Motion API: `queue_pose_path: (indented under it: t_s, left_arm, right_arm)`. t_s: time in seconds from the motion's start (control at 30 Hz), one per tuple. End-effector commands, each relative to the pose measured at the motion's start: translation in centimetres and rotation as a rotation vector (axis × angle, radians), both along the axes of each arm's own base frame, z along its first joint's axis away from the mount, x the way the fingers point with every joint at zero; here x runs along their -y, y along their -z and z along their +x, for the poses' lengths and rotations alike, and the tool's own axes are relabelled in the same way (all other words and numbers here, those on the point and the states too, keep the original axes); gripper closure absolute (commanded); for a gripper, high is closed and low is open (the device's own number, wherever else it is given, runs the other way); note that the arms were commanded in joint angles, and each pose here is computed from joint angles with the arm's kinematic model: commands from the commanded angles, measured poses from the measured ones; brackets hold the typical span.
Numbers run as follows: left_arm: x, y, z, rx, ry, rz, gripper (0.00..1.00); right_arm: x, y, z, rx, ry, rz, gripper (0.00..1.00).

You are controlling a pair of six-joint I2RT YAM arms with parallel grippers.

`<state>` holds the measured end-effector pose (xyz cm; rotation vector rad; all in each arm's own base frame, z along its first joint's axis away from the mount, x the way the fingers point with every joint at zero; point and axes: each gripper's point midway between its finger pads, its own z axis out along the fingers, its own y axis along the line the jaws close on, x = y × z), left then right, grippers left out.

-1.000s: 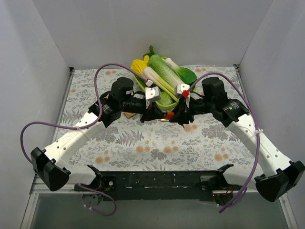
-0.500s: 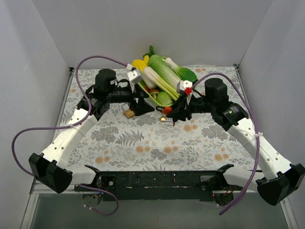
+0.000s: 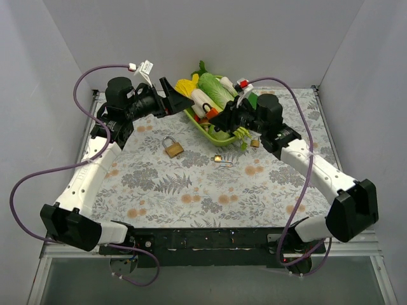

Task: Lock with the key
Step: Lock the lock.

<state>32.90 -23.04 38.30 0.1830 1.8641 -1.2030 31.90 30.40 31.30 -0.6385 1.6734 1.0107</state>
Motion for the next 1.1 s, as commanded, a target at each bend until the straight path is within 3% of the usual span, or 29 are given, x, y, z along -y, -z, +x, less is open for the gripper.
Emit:
queue_pose_path:
  t_s: [0.0, 0.23, 0.67, 0.8, 1.07]
  left_arm:
    - [0.2, -2.9, 0.9, -0.105, -0.057, -0.164, 0.02]
    - [0.0, 0.0, 2.2, -0.265, -0.143, -0.188, 0.02]
    - [0.0, 3.8, 2.2, -0.368, -0.120, -0.204, 0.02]
    - [-0.2, 3.8, 2.3, -0.365, -0.116, -0.214, 0.16]
    - [-1.9, 4.7, 4.0, -0.401, -0.190, -0.238, 0.27]
  right_arm:
    - [-2.0, -6.9, 2.2, 0.095, 0.092, 0.181, 0.99]
    - [-4.8, -7.0, 2.9, 0.104, 0.124, 0.186, 0.99]
    - [-8.4, -7.6, 3.0, 0.137, 0.103, 0.184, 0.99]
    - [-8.9, -7.5, 2.9, 0.129, 0.086, 0.187, 0.99]
    - [-9.6, -7.0, 2.4, 0.106, 0.060, 0.196, 0.99]
